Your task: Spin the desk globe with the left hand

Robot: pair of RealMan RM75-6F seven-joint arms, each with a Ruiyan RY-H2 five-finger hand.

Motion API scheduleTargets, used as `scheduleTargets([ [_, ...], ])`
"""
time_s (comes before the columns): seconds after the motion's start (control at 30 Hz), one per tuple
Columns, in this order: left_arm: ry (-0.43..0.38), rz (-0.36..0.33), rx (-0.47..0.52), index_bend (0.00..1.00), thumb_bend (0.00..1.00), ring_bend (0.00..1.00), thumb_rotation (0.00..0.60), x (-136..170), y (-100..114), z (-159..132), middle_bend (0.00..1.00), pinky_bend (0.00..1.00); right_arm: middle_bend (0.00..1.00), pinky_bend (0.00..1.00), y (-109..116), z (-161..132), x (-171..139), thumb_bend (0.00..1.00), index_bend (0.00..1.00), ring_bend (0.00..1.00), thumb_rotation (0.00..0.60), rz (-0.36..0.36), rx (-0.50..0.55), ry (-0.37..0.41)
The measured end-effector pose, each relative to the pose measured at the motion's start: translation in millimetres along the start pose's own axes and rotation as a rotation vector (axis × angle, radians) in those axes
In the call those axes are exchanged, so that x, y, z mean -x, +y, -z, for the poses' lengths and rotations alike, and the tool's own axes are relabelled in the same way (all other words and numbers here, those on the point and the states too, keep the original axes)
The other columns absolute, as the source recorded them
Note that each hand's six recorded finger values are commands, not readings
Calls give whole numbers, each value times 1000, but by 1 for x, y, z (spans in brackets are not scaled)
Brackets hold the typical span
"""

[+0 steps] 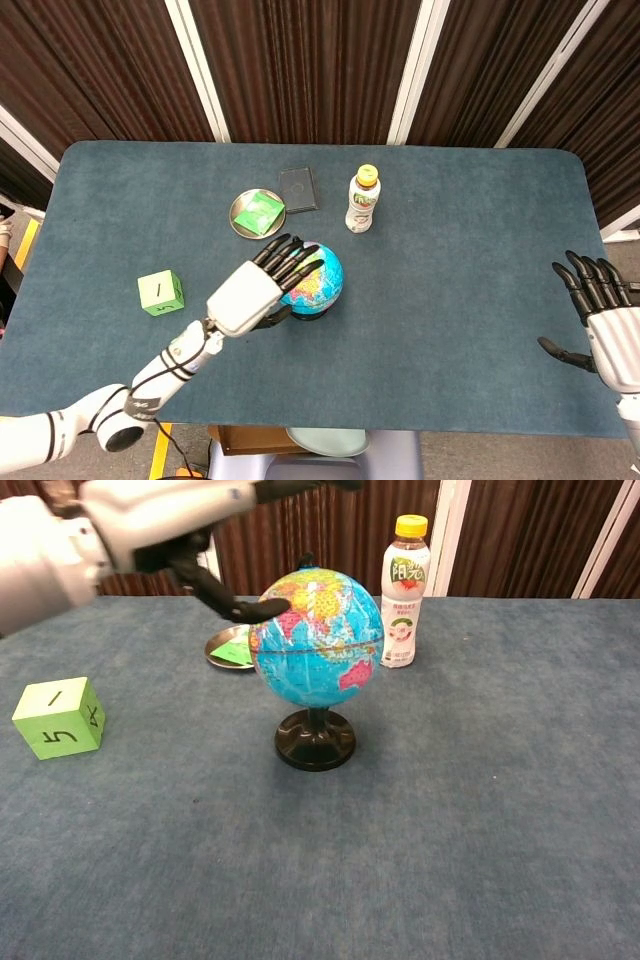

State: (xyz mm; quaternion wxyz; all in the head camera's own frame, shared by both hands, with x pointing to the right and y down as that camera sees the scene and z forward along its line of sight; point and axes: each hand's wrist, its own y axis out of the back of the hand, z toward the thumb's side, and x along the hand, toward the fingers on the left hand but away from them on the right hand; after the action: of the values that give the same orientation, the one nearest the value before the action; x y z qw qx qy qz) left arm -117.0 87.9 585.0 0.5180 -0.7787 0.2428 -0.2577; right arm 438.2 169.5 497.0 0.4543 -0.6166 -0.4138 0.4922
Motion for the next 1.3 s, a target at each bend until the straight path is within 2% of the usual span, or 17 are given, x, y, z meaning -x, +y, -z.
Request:
scheduleTargets([
  [0.17, 2, 25, 2, 0, 342, 0, 600, -25, -7, -13, 0, 0, 98, 0, -4, 1, 1, 183, 0, 0, 600, -17, 9, -4],
  [0.3, 35, 56, 20, 0, 334, 0, 599, -40, -11, -13, 0, 0, 98, 0, -7, 2, 2, 183, 0, 0, 600, -25, 22, -3],
  [0.57, 119, 133, -5, 0, 297, 0, 575, -55, -19, -9, 0, 0, 98, 0, -10, 6, 1, 183, 0, 0, 600, -29, 32, -10],
  [0.73, 152, 162, -41, 0, 293, 0, 580, -59, -20, -12, 0, 0, 98, 0, -12, 9, 1, 183, 0, 0, 600, -32, 38, -16],
  [0.93, 151, 160, -68, 0, 292, 0, 581, -52, -14, -16, 0, 0, 97, 0, -15, 11, 1, 183, 0, 0, 600, -32, 42, -17],
  [1.03, 162, 155, -114, 0, 294, 0, 598, -45, -10, -10, 0, 0, 97, 0, -15, 11, 1, 184, 0, 0, 600, -34, 43, -15],
  [1.3, 276, 146, -265, 0, 295, 0, 600, -12, 6, 32, 0, 0, 97, 0, -18, 12, 0, 183, 0, 0, 600, -35, 49, -19],
])
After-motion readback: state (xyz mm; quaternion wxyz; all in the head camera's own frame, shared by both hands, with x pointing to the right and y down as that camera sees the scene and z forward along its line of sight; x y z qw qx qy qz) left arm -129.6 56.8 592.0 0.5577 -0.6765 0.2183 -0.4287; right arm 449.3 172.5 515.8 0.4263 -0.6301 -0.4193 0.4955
